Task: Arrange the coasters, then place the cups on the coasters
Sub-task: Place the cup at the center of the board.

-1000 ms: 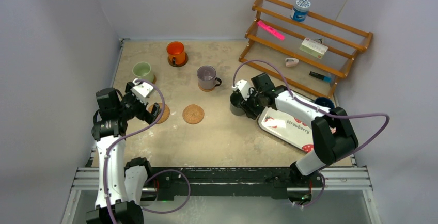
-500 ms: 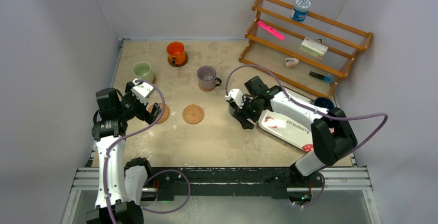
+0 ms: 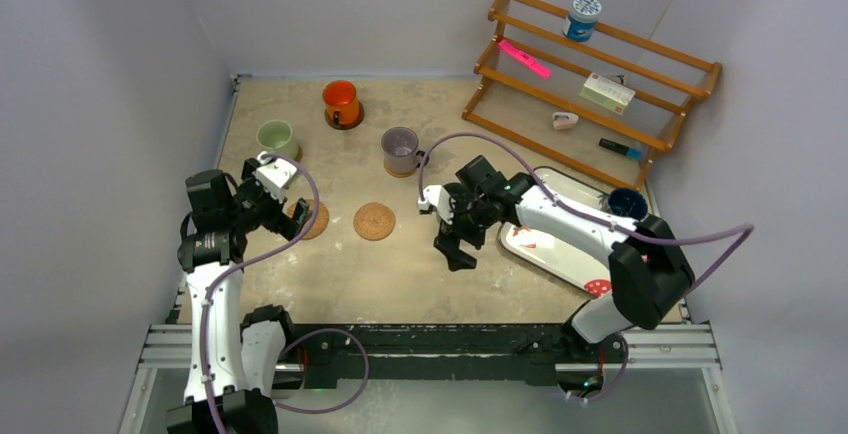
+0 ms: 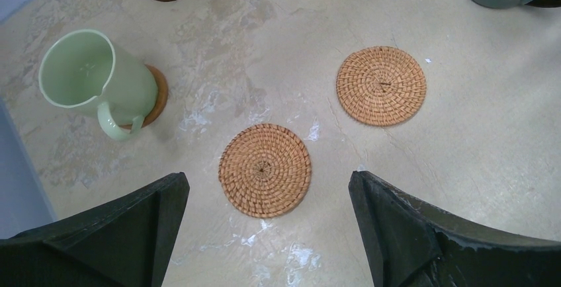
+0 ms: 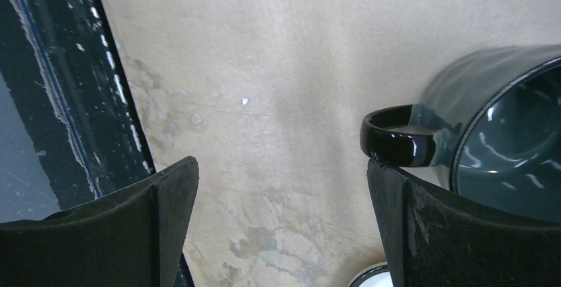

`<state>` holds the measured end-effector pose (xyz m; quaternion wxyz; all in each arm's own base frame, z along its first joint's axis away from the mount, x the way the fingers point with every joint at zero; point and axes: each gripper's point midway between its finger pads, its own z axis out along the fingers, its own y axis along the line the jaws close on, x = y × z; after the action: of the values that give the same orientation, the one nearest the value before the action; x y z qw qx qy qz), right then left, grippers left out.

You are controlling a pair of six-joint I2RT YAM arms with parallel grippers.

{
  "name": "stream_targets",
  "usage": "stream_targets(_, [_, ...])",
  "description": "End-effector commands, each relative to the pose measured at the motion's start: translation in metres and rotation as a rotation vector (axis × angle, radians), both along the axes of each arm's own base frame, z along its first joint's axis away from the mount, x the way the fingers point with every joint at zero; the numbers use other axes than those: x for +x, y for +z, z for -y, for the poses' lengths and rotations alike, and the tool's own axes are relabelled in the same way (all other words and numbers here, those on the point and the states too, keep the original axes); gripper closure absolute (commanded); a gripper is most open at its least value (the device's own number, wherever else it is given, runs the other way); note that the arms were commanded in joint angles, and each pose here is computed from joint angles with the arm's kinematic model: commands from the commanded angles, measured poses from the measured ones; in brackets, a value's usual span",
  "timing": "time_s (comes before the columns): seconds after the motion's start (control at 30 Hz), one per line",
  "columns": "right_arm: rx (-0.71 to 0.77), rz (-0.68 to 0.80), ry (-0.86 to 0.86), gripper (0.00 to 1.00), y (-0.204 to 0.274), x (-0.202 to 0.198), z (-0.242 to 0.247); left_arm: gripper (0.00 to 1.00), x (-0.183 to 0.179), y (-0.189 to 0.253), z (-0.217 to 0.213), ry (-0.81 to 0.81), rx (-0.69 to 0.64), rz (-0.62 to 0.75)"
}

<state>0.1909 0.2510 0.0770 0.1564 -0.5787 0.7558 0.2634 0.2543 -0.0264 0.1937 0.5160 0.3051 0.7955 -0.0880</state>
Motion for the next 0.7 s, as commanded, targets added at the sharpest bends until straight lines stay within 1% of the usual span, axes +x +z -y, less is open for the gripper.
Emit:
stream_targets(0.0, [0.161, 0.104, 0.033, 0.01, 0.048, -0.002, -0.012, 0.00, 0.003, 0.003, -0.003, 0.009, 0.011, 0.035])
stream_targets(0.1, [0.182, 0.242, -0.063, 0.01, 0.071, 0.016, -0.002, 0.00, 0.006, 0.001, -0.003, -0.002, 0.010, 0.029])
stream_targets(0.23, [0.123, 0.425, -0.276, 0.01, 0.093, 0.055, 0.027, 0.00, 0.015, -0.002, -0.002, -0.031, 0.012, 0.006])
stream_targets(0.3, [0.090, 0.487, -0.350, 0.01, 0.099, 0.066, 0.045, 0.00, 0.022, -0.001, 0.001, -0.046, 0.014, -0.006])
stream_targets(0.37, [0.071, 0.515, -0.411, 0.01, 0.105, 0.071, 0.066, 0.00, 0.029, -0.001, 0.011, -0.066, 0.020, -0.018])
stream_targets(0.47, [0.053, 0.541, -0.508, 0.01, 0.113, 0.075, 0.100, 0.00, 0.039, -0.001, 0.036, -0.085, 0.062, -0.005])
stream_targets(0.53, [0.039, 0.567, -0.554, 0.01, 0.113, 0.074, 0.119, 0.00, 0.043, -0.004, 0.060, -0.121, 0.093, 0.002])
stream_targets(0.6, [0.039, 0.598, -0.588, 0.01, 0.115, 0.069, 0.133, 0.00, 0.048, -0.004, 0.085, -0.161, 0.125, 0.005])
stream_targets(0.67, [0.036, 0.612, -0.614, 0.01, 0.111, 0.063, 0.141, 0.00, 0.048, -0.010, 0.111, -0.225, 0.149, -0.021])
